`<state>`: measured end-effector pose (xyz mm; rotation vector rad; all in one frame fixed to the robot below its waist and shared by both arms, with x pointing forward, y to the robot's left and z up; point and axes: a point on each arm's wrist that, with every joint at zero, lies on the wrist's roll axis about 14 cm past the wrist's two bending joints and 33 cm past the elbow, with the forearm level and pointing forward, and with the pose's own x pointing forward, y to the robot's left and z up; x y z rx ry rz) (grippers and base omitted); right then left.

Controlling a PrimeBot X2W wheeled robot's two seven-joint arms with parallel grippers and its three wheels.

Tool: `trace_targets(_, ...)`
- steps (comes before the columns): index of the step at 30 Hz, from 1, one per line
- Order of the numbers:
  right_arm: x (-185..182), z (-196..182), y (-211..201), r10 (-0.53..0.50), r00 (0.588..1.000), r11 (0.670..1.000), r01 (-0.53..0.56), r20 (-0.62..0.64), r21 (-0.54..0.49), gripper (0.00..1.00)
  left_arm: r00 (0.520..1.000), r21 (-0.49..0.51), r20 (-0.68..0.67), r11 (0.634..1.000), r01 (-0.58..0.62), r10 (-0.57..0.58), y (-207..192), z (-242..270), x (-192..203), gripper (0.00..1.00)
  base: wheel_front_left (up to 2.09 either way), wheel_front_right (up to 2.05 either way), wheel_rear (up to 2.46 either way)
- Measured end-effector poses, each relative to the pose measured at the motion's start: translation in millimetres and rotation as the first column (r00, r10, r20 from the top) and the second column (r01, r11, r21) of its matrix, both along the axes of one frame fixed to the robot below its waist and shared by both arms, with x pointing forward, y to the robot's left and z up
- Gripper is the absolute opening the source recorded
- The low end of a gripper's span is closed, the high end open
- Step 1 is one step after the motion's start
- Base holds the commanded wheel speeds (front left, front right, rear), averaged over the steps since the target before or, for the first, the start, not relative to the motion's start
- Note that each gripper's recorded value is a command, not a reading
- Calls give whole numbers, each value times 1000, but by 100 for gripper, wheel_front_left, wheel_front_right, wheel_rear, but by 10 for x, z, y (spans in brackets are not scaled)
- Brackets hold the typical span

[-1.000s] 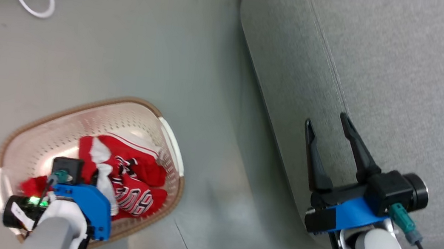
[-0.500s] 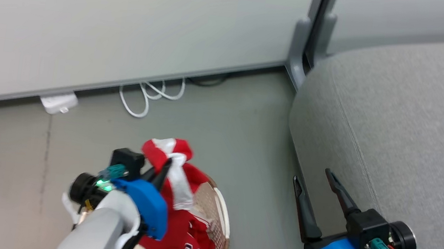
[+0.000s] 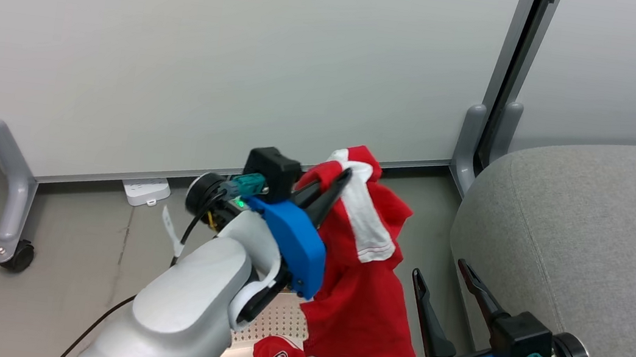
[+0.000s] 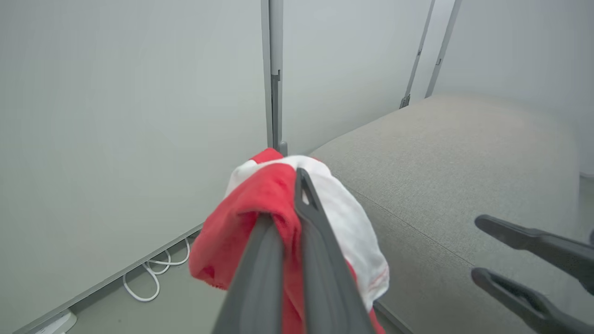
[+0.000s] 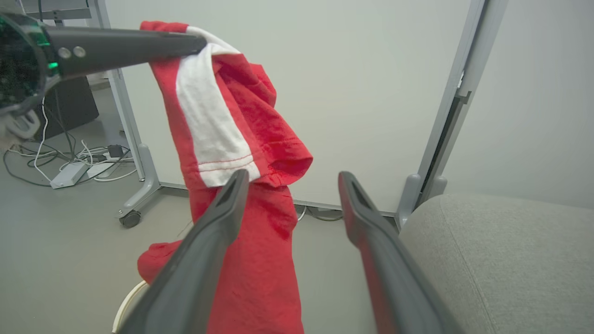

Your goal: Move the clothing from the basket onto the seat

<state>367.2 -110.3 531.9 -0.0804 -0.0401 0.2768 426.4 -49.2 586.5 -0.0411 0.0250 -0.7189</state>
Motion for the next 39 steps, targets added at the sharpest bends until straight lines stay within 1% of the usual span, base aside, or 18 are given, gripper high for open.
trace_targets(4,-10,36,14,4,1000,1000,-4,9,4,100,999,5,34,999,35,-35,-118,172,-47,0,0,0,0)
trace_targets(8,-32,38,29,9,1000,1000,-9,8,11,100,998,1,49,999,45,-45,-187,256,-59,0,0,0,0)
trace_targets(15,-49,25,15,4,1000,1000,-4,2,17,100,998,11,17,999,53,-53,-237,129,-92,0,0,0,0)
trace_targets(19,-47,0,112,33,999,999,-33,-23,10,100,998,29,3,997,67,-67,-277,50,-122,0,0,0,0)
trace_targets(26,179,105,265,83,995,995,-86,-54,-54,100,996,19,-6,996,90,-90,-349,38,-151,0,0,0,0)
trace_targets(31,355,-36,301,96,985,989,-111,-144,-101,100,995,0,-13,995,98,-98,-377,46,-163,0,0,0,0)
trace_targets(39,490,-156,479,155,966,976,-182,-208,-116,100,995,-20,-10,995,98,-99,-383,100,-168,0,0,0,0)
